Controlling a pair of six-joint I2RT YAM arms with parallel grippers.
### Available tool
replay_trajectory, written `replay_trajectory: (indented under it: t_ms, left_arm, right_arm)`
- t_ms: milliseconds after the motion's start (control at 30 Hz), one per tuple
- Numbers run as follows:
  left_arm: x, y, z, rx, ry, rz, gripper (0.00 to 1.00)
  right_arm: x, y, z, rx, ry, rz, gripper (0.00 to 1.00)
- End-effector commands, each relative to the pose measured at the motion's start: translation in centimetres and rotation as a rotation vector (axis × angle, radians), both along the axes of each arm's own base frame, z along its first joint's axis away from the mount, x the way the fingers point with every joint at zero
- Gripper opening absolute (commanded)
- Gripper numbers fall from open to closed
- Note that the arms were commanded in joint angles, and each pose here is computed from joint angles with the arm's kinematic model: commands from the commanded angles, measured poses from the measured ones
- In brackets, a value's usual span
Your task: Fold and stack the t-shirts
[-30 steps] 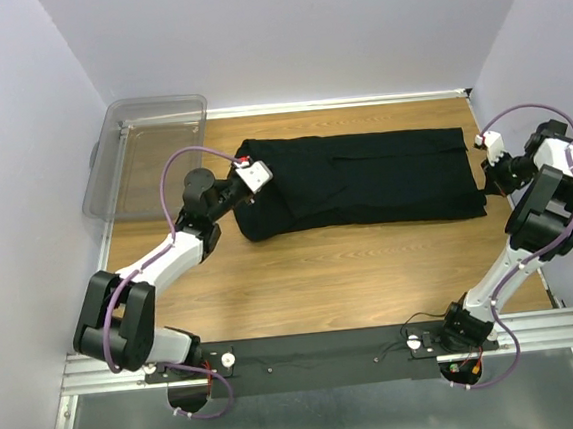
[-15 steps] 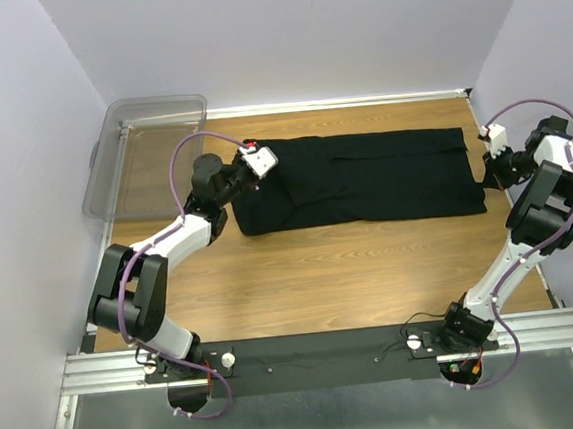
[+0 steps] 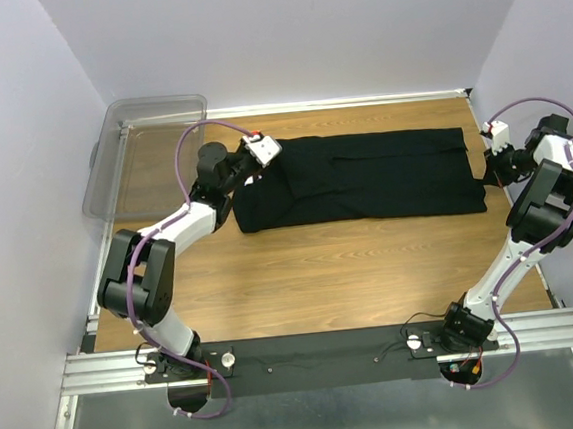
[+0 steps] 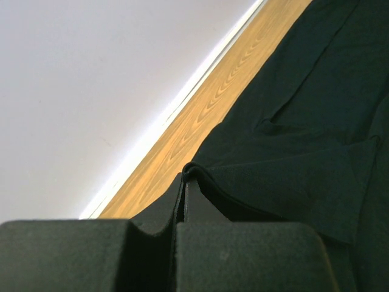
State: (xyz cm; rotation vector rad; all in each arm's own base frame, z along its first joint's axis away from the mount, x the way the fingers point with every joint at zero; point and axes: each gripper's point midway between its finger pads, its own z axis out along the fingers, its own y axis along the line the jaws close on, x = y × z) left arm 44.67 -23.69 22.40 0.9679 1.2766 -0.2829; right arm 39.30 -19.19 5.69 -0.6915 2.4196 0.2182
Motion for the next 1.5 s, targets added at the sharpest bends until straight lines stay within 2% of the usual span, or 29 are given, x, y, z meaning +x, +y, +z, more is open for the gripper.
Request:
replay_trajectory:
  t_ms: [0,833,1467]
  left_arm:
    - [1.7,0.3,0.9,0.016,-0.036,0.025,0.00]
    - [4.8,-0.7,0.3,0.045,-0.020,0.031,0.00]
    - [5.1,-0.8,0.1,0.034,-0.006,0.028,0.00]
  right_arm:
    - [1.1,-0.8,0.0,0.009,-0.032,-0.026,0.01]
    - [2.3,-1.6,-0.6,0.029,-0.036,-0.116,0.02]
    - [2.9,-2.2,-1.0,0.022,-0.045,-0.146,0.04]
